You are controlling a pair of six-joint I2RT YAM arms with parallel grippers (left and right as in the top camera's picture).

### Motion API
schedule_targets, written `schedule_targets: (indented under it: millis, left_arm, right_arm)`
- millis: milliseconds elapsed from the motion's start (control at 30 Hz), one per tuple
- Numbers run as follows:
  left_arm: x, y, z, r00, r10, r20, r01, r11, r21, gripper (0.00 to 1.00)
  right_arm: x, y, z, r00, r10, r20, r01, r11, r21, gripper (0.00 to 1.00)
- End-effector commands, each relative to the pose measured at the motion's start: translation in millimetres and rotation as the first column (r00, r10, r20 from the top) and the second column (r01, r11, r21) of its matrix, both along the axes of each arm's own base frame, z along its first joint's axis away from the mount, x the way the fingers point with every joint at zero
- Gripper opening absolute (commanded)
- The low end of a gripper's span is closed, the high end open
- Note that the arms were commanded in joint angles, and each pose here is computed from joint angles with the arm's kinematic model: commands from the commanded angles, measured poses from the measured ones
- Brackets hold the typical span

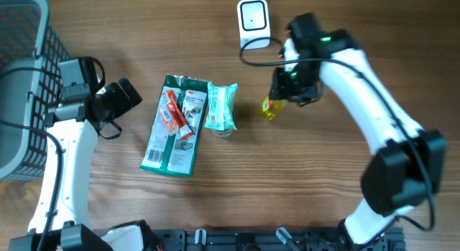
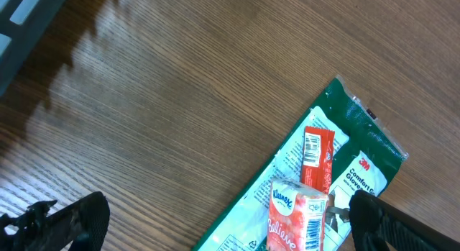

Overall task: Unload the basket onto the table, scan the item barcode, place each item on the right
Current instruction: 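Move the right gripper to grasp the yellow bottle near the scanner, then lift the yellow bottle with the right gripper and hold it before the scanner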

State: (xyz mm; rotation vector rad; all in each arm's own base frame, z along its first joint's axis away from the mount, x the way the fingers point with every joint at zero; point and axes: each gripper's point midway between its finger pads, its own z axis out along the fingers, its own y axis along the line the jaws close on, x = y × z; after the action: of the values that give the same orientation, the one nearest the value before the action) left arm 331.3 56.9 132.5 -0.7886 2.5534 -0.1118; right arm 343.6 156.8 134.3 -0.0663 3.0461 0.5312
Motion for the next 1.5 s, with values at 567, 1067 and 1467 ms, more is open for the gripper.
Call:
schedule_targets:
  millis: [567, 1067, 1467]
  left_arm:
    - [1, 3, 0, 1.000, 0.006, -0.002, -0.006, 1.000, 0.009, 1.00]
    - [1, 3, 0, 1.000, 0.006, -0.002, -0.006, 1.000, 0.009, 1.00]
    - [1, 3, 0, 1.000, 0.006, -0.002, -0.006, 1.000, 0.009, 1.00]
  right_arm:
    - [-65, 33, 206, 0.892, 0.152, 0.426, -0.444, 0.474, 0.761, 0.08]
    - [-83, 46, 245, 0.838, 0.129, 0.531, -0.545, 0.254, 0.799, 0.04]
    - [-76, 46, 220, 0.847, 0.174, 0.501, -0.527, 0.385, 0.757, 0.04]
